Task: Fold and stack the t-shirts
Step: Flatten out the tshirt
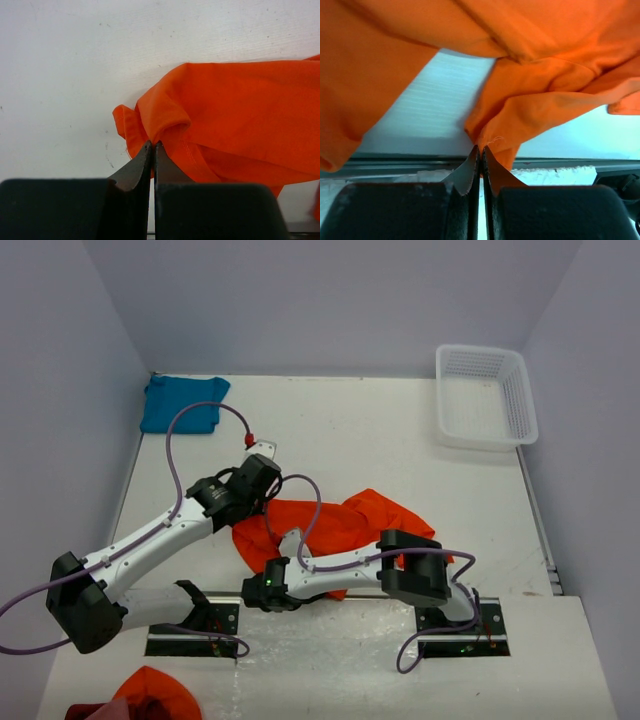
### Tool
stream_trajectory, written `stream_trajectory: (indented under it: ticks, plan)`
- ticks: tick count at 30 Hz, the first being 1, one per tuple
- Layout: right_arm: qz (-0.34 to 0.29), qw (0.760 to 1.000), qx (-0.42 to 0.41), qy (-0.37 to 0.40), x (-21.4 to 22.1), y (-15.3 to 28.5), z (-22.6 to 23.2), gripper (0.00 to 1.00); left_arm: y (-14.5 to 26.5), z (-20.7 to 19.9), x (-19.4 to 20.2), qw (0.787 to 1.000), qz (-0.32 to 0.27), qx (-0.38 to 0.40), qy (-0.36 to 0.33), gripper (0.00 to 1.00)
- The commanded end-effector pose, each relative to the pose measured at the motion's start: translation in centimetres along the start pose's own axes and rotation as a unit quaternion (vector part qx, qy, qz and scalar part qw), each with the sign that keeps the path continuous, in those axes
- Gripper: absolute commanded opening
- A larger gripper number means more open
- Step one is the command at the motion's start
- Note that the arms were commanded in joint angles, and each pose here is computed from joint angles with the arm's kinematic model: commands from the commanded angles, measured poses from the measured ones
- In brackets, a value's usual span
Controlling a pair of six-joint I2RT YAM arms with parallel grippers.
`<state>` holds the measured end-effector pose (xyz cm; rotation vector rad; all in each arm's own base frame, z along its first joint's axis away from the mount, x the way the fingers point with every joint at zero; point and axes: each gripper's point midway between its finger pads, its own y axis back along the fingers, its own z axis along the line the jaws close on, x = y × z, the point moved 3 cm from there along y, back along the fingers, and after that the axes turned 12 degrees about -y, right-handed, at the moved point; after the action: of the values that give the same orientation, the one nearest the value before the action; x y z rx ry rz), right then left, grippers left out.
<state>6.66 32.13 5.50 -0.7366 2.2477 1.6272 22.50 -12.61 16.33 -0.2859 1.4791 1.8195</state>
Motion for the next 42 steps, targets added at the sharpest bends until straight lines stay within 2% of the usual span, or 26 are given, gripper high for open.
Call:
stream_trajectory:
  ticks: [1, 4, 5, 9, 11, 12, 13, 14, 15, 16, 18, 19, 21, 22, 24, 27, 28, 30, 31, 35, 36, 38, 39, 40, 42]
  plan:
    - [-0.049, 0.997, 0.037, -0.049, -2.9, 2.2, -4.3, 0.0, 0.5, 0.1, -0.6, 1.0, -0.019, 0.006, 0.01, 0.0]
    - [-0.09, 0.992, 0.023, -0.082, -6.5, 5.1, -9.0, 0.0, 1.7, 0.6, -1.8, 0.998, -0.046, 0.011, 0.032, 0.0]
    - [-0.1, 0.989, -0.009, -0.111, -8.0, 6.8, -11.0, 0.0, 2.1, 0.8, -2.2, 0.998, -0.054, 0.011, 0.038, 0.0]
    - [-0.141, 0.974, -0.037, -0.175, -14.3, 8.2, -18.1, 0.0, 5.3, 2.1, -5.1, 0.992, -0.109, 0.018, 0.067, 0.0]
    - [-0.184, 0.956, -0.076, -0.216, -17.7, 9.1, -19.5, 0.0, 6.7, 2.7, -6.3, 0.989, -0.129, 0.021, 0.076, 0.0]
    - [-0.205, 0.955, -0.074, -0.203, -19.5, 9.3, -22.6, 0.0, 7.5, 3.0, -6.8, 0.986, -0.143, 0.025, 0.08, 0.0]
    - [-0.235, 0.937, -0.106, -0.236, -21.8, 10.2, -22.9, 0.0, 7.9, 3.3, -7.2, 0.985, -0.15, 0.024, 0.081, 0.0]
    - [-0.254, 0.939, -0.091, -0.211, -23.4, 9.8, -25.2, 0.0, 8.7, 3.6, -8.0, 0.983, -0.161, 0.025, 0.087, 0.0]
    - [-0.278, 0.93, -0.101, -0.217, -24.5, 10.7, -26.8, 0.0, 9.0, 3.7, -8.2, 0.983, -0.162, 0.023, 0.087, 0.0]
    - [-0.312, 0.912, -0.131, -0.232, -26.5, 11.7, -26.9, 0.0, 9.5, 4.1, -8.9, 0.981, -0.171, 0.018, 0.091, 0.0]
    - [-0.35, 0.906, -0.112, -0.212, -28.3, 11.6, -30.0, 0.0, 9.9, 4.5, -9.6, 0.978, -0.183, 0.012, 0.096, 0.0]
    - [-0.379, 0.889, -0.12, -0.229, -29.7, 12.2, -30.8, 0.0, 10.1, 4.6, -9.9, 0.977, -0.191, 0.01, 0.096, 0.0]
    - [-0.396, 0.884, -0.121, -0.22, -30.9, 11.3, -32.6, 0.0, 10.5, 4.7, -11.1, 0.97, -0.22, 0.013, 0.105, 0.0]
    - [-0.418, 0.871, -0.121, -0.228, -31.9, 11.5, -33.2, 0.0, 10.6, 4.8, -11.4, 0.968, -0.227, 0.012, 0.104, 0.0]
    - [-0.425, 0.869, -0.106, -0.231, -32.8, 10.6, -34.7, 0.0, 10.5, 4.9, -12.6, 0.962, -0.248, 0.006, 0.111, 0.0]
    - [-0.415, 0.871, -0.097, -0.246, -34.6, 9.0, -36.1, 0.0, 10.3, 5.4, -13.8, 0.962, -0.252, -0.021, 0.106, 0.0]
    - [-0.403, 0.878, -0.088, -0.244, -35.0, 8.0, -36.0, 0.0, 10.3, 5.6, -14.2, 0.962, -0.251, -0.029, 0.101, 0.0]
    - [-0.413, 0.873, -0.077, -0.247, -36.0, 8.8, -37.2, 0.0, 11.0, 6.5, -15.4, 0.961, -0.252, -0.049, 0.1, 0.0]
    - [-0.405, 0.878, -0.071, -0.244, -36.2, 8.5, -37.2, 0.0, 11.9, 7.1, -16.4, 0.958, -0.263, -0.053, 0.099, 0.0]
    - [-0.433, 0.861, -0.076, -0.256, -37.3, 12.6, -39.1, 0.0, 15.3, 10.4, -18.6, 0.95, -0.282, -0.086, 0.105, 0.0]
    - [-0.454, 0.847, -0.077, -0.265, -37.7, 14.9, -40.2, 0.0, 16.1, 11.1, -19.0, 0.949, -0.285, -0.096, 0.097, 0.0]
    - [-0.469, 0.843, -0.066, -0.256, -37.5, 17.1, -41.5, 0.0, 18.8, 12.4, -20.6, 0.939, -0.314, -0.1, 0.099, 0.0]
    - [-0.496, 0.825, -0.069, -0.263, -37.7, 19.9, -42.9, 0.0, 19.5, 12.8, -20.9, 0.938, -0.32, -0.101, 0.087, 0.0]
    - [-0.499, 0.824, -0.067, -0.259, -37.4, 20.9, -43.4, 0.0, 21.1, 13.6, -21.8, 0.931, -0.338, -0.103, 0.093, 0.0]
    - [-0.529, 0.804, -0.069, -0.262, -37.0, 25.1, -45.4, 0.0, 22.4, 14.1, -22.2, 0.928, -0.35, -0.102, 0.073, 0.0]
